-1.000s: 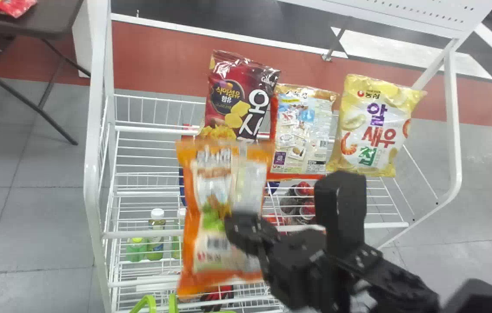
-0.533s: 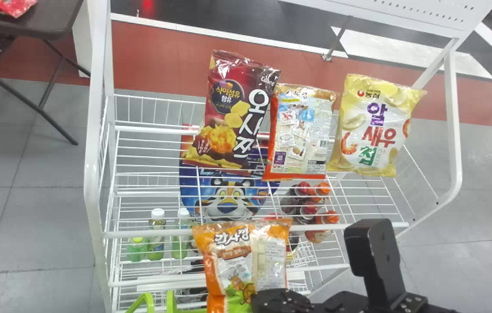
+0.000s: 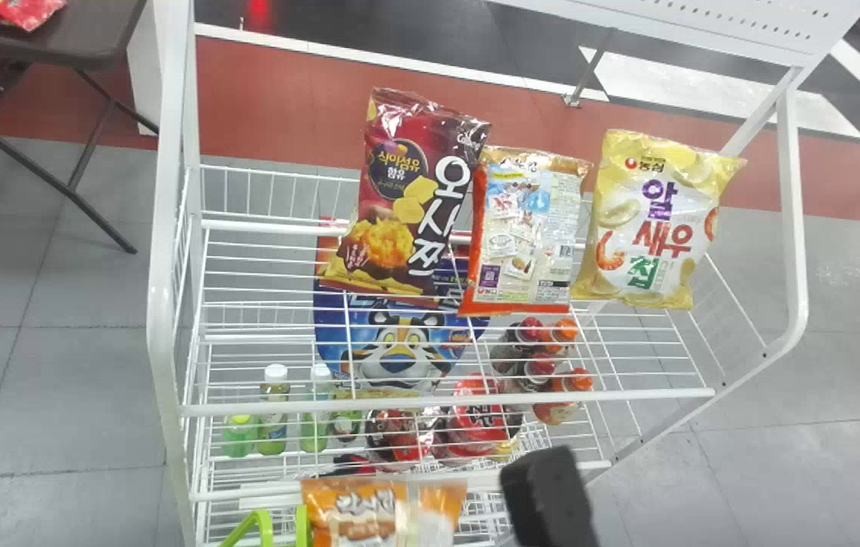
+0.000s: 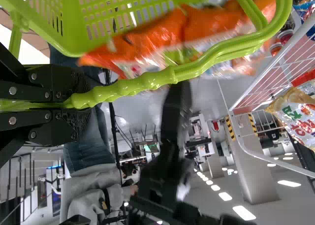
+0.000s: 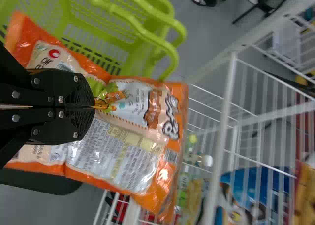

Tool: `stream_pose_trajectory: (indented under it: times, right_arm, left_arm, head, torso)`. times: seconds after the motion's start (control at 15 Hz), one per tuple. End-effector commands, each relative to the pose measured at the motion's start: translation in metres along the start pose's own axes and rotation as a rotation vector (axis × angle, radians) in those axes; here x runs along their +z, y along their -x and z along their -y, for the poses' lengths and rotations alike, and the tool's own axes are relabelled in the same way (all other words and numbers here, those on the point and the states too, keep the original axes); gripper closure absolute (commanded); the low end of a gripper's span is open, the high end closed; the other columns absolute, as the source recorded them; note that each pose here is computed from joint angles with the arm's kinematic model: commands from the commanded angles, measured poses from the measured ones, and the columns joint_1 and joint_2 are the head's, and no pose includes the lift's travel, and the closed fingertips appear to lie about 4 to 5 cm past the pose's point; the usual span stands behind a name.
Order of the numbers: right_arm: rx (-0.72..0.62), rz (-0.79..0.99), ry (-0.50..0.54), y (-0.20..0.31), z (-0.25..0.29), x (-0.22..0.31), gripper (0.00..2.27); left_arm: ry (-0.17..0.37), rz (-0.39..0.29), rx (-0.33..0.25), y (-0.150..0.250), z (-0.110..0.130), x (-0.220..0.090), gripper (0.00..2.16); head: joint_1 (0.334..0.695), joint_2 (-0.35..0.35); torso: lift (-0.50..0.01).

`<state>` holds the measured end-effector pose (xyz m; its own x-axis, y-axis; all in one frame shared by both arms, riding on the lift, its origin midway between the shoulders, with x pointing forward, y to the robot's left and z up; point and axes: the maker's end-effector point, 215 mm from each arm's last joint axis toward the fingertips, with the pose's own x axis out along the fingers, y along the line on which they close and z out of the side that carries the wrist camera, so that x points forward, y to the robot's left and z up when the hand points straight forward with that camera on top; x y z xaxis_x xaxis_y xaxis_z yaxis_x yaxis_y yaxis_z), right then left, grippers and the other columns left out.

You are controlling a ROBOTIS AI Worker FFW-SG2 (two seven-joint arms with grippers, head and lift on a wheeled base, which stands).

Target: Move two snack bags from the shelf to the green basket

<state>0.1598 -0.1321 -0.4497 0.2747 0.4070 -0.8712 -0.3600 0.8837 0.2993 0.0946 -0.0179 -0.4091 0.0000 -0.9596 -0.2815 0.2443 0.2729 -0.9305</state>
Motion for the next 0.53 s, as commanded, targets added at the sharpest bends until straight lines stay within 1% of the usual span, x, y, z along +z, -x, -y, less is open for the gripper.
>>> stream_pose_trajectory:
  times: [0.0,0.2,0.47]
  right_arm:
    - [0.044,-0.087,0.007,-0.021,-0.020,-0.029,2.25]
    - [0.057,-0.150,0.049,-0.038,-0.037,-0.049,2.25]
    - [0.066,-0.196,0.051,-0.054,-0.036,-0.062,2.25]
  left_arm:
    - [-0.001,-0.001,0.001,-0.001,0.000,0.000,2.05]
    - [-0.001,-0.001,0.004,-0.001,0.000,0.000,2.05]
    - [0.003,-0.001,0.001,0.000,-0.001,-0.001,2.05]
  head:
    - [0.695,-0.350]
    - [0.695,-0.350]
    - [0.695,-0.350]
  torso:
    - [-0.016]
    - [-0.016]
    - [-0.016]
